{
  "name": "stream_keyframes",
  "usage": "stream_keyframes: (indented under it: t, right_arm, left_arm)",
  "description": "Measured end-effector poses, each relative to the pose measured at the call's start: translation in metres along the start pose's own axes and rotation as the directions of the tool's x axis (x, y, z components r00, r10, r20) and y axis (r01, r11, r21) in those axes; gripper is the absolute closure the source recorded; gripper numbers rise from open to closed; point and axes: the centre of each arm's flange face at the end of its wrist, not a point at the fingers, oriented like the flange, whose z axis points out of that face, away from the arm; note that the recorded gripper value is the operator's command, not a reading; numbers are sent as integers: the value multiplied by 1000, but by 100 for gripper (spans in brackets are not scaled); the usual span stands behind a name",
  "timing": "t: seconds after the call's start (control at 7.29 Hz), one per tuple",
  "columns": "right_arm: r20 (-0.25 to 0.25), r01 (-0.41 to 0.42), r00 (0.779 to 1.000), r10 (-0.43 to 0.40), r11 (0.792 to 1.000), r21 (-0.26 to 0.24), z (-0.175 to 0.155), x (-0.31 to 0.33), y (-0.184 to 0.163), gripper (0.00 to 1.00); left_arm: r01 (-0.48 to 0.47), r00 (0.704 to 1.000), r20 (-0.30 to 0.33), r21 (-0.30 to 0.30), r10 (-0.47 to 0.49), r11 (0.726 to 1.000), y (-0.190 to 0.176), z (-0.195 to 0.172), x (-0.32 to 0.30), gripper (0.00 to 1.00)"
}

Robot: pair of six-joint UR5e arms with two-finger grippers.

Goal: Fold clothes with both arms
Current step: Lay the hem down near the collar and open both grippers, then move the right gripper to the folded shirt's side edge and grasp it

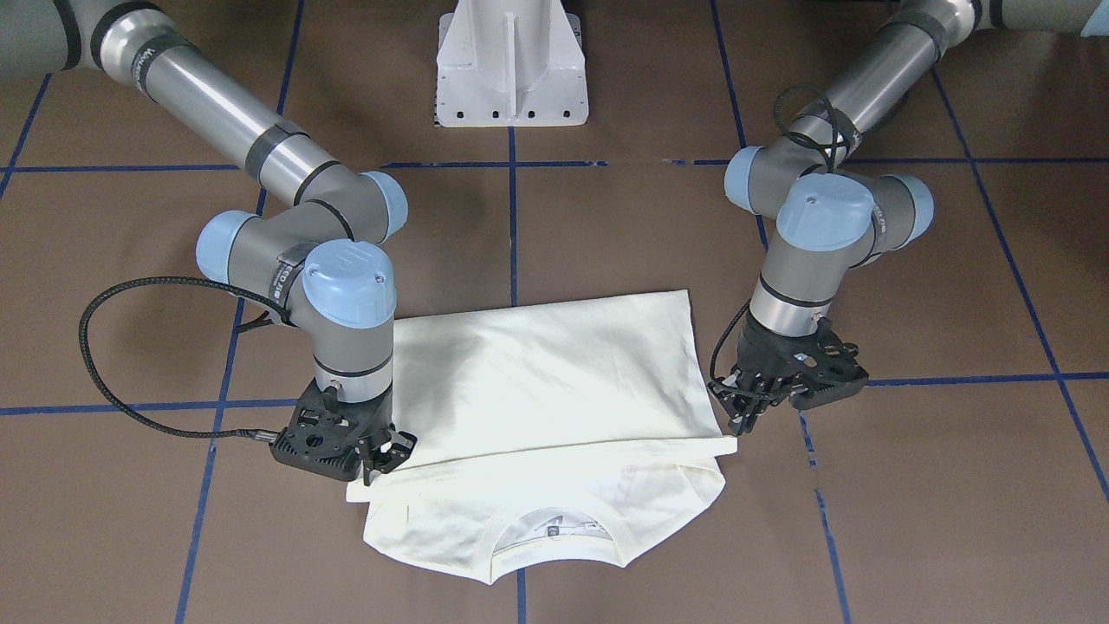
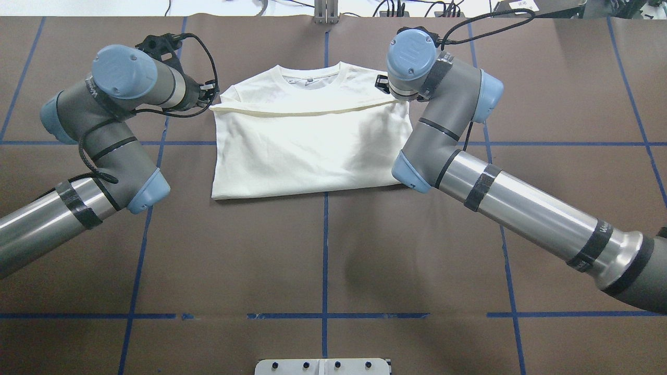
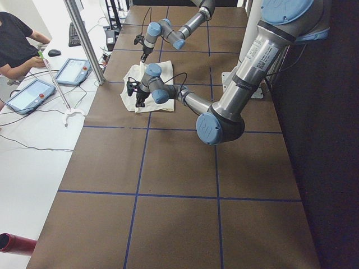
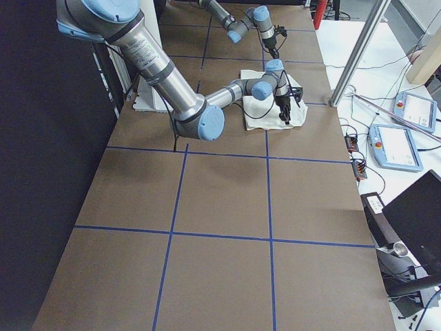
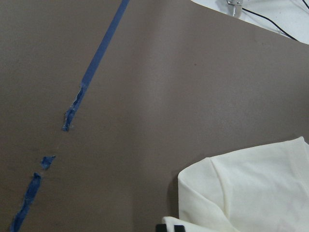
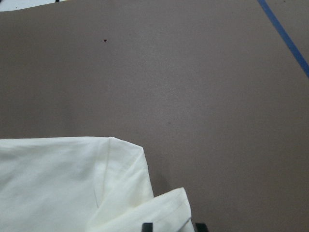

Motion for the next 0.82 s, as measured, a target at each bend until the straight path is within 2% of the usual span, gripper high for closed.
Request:
stream_keyframes:
  t: [0.27,0.55,0.82]
  right_arm:
    - [38,1,999,0,1000,-10,-13,8,11,41]
    - [100,0,995,5,999,-50,-36,64,67,37]
    - [113,-96,988,106,991,-91,-49,102,114,37]
  left_arm:
    - [-5,1000,-24,1,5,1000,1,-4,4,61]
    - [-10,999,-53,-4,9,1000,5,-12,10,60]
    - [-17,998,-61,-23,16,1000,12,-13,10,61]
